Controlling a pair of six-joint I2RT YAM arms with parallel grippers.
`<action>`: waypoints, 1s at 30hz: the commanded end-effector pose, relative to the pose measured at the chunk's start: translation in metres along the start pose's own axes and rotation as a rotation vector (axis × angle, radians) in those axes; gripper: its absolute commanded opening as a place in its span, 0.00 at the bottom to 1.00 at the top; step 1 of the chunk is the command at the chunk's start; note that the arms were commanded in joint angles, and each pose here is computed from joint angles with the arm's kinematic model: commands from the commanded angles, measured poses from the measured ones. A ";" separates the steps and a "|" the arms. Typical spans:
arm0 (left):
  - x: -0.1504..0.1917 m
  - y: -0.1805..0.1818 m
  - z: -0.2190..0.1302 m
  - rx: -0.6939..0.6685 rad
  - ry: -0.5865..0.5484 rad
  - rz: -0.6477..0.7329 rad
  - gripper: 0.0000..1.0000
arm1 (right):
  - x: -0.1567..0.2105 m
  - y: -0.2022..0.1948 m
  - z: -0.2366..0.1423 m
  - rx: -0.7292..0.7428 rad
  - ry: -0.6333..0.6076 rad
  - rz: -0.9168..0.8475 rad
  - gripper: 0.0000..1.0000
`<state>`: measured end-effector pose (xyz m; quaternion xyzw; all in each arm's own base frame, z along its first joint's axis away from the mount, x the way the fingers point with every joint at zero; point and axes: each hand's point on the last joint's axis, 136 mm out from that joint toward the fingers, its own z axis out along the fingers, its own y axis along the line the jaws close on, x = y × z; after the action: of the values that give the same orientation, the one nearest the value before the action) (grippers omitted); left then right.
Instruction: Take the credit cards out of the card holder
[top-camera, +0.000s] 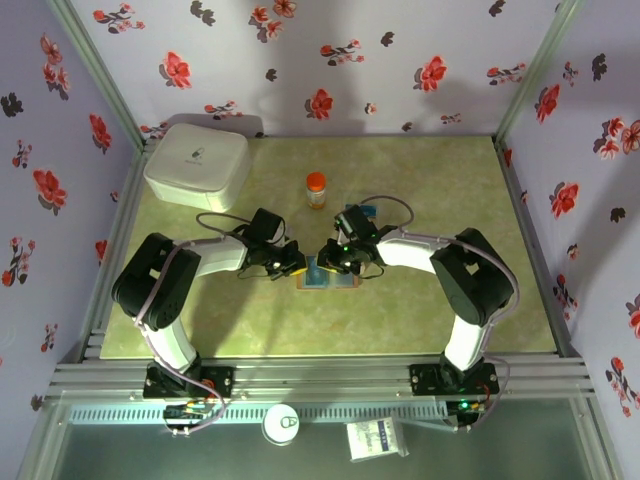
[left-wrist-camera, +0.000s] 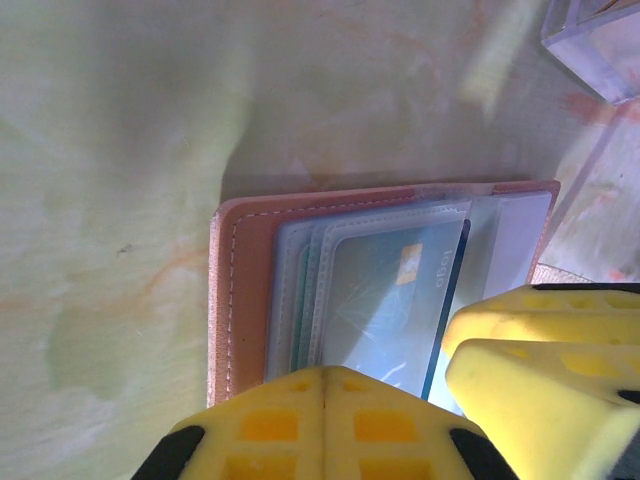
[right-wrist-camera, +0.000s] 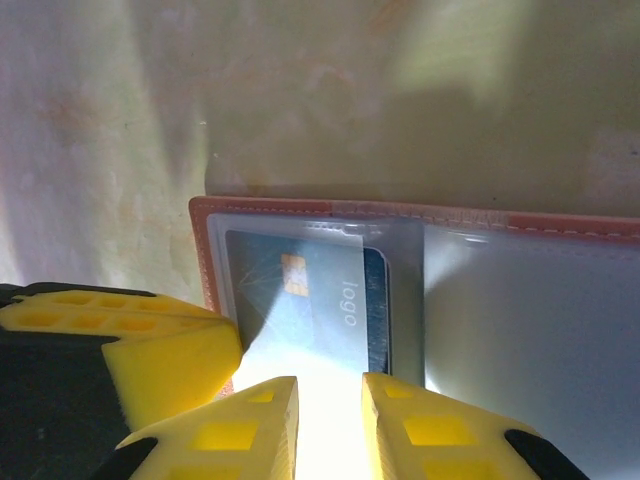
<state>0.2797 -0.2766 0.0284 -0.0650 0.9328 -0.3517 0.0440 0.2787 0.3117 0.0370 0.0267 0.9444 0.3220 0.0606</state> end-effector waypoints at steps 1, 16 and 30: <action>0.007 0.020 0.004 -0.050 0.029 -0.013 0.02 | 0.002 0.000 0.006 0.011 0.018 0.002 0.23; 0.005 0.017 0.000 -0.045 0.019 -0.012 0.02 | -0.004 -0.004 -0.014 0.086 -0.032 -0.048 0.22; 0.002 0.008 -0.009 -0.033 0.001 0.002 0.09 | 0.002 0.008 -0.006 -0.020 -0.004 -0.049 0.26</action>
<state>0.2778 -0.2728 0.0307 -0.0676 0.9343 -0.3476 0.0417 0.2813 0.3094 0.0470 0.0116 0.9456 0.3159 0.0773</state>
